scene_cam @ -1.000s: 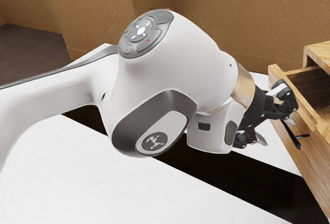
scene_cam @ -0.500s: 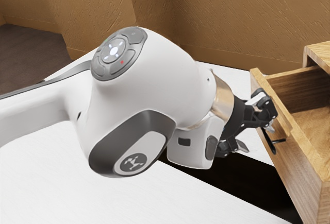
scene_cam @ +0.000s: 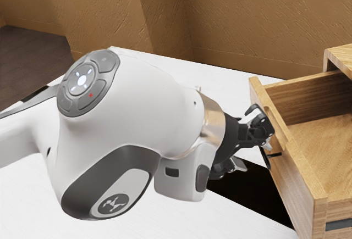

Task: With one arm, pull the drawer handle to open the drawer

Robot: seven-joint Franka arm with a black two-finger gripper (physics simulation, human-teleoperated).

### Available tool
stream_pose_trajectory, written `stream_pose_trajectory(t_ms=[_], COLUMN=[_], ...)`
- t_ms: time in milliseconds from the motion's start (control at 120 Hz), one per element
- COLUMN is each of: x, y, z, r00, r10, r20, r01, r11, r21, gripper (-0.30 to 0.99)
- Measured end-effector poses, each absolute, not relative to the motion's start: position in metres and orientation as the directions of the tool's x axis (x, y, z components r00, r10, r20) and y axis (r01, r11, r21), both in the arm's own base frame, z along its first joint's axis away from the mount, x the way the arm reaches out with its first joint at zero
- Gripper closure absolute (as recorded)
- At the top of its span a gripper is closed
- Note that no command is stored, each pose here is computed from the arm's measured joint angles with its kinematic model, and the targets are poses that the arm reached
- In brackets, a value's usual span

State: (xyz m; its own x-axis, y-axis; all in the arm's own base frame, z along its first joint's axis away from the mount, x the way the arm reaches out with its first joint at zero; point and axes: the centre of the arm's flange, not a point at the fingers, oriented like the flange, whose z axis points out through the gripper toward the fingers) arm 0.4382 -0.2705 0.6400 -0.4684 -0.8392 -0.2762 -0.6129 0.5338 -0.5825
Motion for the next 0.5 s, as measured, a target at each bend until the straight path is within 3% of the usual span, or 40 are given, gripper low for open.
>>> stream_pose_trajectory(t_ms=[500], x=[0.41], y=[-0.263], z=[0.64], r00=[-0.421], r10=[-0.863], r20=[-0.279], r01=[-0.626], r11=[0.499], r21=[-0.599], gripper=[0.38])
